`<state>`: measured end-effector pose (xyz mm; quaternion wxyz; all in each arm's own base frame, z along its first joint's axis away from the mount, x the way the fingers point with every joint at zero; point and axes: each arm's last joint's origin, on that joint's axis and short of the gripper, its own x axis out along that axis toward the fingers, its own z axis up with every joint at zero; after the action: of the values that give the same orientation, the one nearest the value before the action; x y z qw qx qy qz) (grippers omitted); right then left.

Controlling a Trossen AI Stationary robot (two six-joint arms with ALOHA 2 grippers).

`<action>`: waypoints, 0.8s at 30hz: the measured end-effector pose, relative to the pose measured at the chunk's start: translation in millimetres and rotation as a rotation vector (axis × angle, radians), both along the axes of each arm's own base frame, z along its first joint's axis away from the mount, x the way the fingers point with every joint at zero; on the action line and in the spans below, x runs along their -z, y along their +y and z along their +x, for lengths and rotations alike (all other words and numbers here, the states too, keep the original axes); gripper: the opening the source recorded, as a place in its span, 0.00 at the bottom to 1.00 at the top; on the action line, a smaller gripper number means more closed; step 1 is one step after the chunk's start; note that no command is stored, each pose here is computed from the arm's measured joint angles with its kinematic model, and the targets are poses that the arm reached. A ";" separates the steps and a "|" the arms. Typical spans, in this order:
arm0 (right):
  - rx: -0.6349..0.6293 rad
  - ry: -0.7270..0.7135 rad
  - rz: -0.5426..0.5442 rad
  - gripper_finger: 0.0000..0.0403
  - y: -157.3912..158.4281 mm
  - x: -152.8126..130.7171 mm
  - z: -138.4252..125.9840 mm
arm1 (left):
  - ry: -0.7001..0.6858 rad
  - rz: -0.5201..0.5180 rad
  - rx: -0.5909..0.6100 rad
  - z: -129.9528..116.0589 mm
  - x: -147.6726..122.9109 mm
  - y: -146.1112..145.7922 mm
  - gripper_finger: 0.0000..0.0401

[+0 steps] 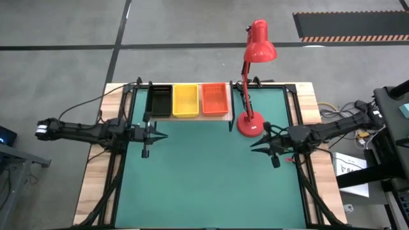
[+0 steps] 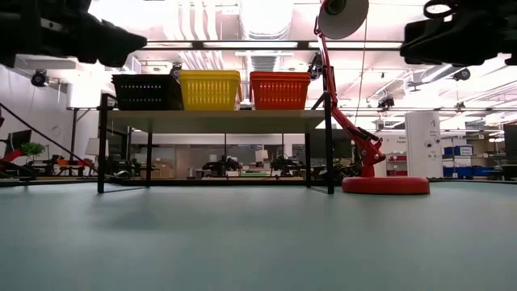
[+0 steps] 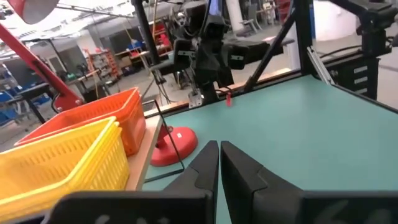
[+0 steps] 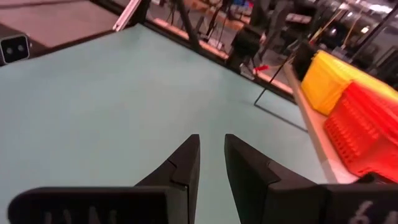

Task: Stack baskets on shelf by color
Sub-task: Return to Home Position

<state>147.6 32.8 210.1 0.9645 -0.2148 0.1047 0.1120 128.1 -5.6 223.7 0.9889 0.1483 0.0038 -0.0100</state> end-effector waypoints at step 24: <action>0.043 -0.309 0.007 0.17 -16.7 -0.2 -65.8 | -0.197 -0.016 -0.001 -31.5 39.2 1.7 0.00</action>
<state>81.9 16.1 210.3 0.9721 -0.2239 -0.0407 0.0572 96.6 -3.9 184.5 0.9856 0.1406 -0.0937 0.0051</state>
